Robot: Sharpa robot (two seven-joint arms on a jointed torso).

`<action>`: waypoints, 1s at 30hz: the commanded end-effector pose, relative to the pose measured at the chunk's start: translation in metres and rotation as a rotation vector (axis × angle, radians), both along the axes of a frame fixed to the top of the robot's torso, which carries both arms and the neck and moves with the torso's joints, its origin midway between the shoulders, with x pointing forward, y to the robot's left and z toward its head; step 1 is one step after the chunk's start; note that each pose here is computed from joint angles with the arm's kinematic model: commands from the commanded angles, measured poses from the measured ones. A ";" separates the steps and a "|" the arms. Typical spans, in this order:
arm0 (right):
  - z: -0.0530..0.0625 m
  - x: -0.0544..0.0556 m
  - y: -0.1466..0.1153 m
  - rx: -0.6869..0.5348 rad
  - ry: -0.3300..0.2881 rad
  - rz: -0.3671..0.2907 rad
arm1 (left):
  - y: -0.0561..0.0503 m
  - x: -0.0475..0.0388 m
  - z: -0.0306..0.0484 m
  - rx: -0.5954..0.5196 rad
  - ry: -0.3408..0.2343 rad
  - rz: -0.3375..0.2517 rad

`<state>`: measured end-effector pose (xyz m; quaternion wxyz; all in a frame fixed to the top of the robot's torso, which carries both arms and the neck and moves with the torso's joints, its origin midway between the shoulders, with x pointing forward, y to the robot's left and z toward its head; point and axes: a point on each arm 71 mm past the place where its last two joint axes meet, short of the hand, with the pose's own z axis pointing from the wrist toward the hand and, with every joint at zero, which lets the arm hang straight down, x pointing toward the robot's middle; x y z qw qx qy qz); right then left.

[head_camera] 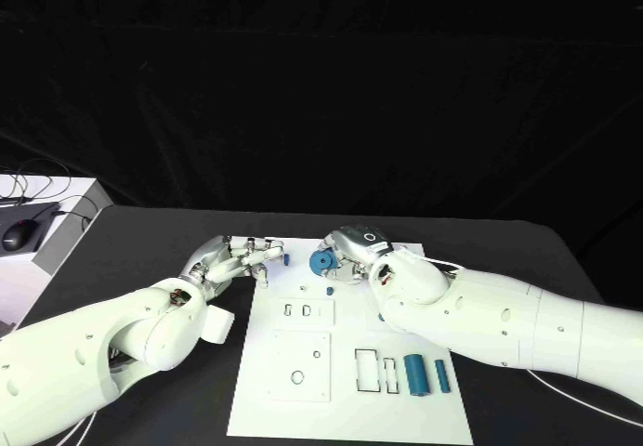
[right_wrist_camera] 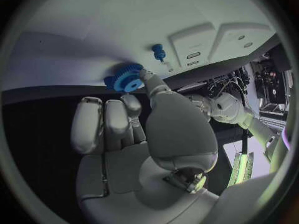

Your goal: Assemble the parts on the task board

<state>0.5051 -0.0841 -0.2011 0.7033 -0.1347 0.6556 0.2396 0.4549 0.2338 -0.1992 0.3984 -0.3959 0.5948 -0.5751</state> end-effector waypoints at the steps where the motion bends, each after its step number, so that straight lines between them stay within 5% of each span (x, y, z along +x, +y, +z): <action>1: 0.001 0.000 0.000 0.012 -0.008 0.002 | -0.002 -0.0005 0.0007 -0.007 -0.008 -0.020; 16: 0.002 -0.002 -0.008 0.052 0.007 0.001 | -0.001 0.0003 0.0004 -0.007 -0.010 -0.010; 30: -0.005 -0.001 -0.014 0.068 0.120 0.006 | 0.000 0.0005 0.0001 -0.007 -0.009 -0.009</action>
